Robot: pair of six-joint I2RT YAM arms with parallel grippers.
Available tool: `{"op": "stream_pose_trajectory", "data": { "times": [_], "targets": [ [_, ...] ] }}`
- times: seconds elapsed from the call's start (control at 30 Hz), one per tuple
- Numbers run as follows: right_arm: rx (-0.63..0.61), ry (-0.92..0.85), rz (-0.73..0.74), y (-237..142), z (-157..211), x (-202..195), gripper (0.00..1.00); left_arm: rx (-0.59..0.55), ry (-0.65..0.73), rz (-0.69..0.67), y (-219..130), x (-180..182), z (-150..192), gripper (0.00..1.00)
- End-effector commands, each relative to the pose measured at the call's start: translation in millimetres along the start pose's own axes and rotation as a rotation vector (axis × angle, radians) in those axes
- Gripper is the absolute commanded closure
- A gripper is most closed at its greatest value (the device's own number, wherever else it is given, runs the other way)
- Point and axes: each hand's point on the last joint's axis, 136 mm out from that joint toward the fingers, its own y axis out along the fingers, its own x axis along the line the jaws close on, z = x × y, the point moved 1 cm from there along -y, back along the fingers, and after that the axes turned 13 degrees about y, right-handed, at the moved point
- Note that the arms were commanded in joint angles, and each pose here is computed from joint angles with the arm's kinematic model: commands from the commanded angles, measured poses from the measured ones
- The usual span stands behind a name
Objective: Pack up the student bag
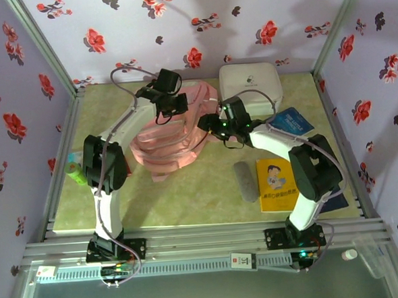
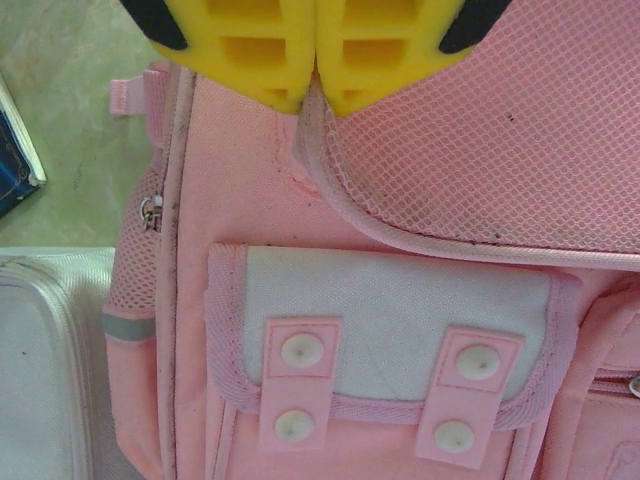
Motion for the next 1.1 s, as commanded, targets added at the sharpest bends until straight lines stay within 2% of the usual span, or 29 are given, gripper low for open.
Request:
{"op": "stream_pose_trajectory", "data": {
  "times": [0.0, 0.3, 0.4, 0.6, 0.77, 0.9, 1.07],
  "targets": [
    [0.043, 0.007, -0.083, 8, 1, 22, 0.42, -0.110, 0.028, 0.099, -34, -23, -29, 1.00],
    [0.115, -0.014, -0.173, 26, 5, 37, 0.38, -0.069, 0.023, 0.148, -25, -30, -22, 1.00],
    [0.120, -0.022, -0.227, 27, 5, 45, 0.42, -0.041, 0.019, 0.168, -18, -33, -15, 1.00],
    [0.113, 0.023, -0.181, 39, 1, 33, 0.54, -0.011, 0.006, 0.179, -14, -34, -11, 1.00],
    [0.081, 0.046, -0.196, 36, -5, 36, 0.73, -0.020, -0.011, 0.113, -28, -23, -13, 0.71],
    [0.056, 0.033, -0.223, 28, -8, 47, 0.81, -0.061, -0.036, -0.003, -52, -1, -6, 0.55],
    [0.039, 0.019, -0.252, 20, -11, 61, 0.85, -0.112, -0.048, -0.095, -95, 16, 28, 0.39]
  ]
}}
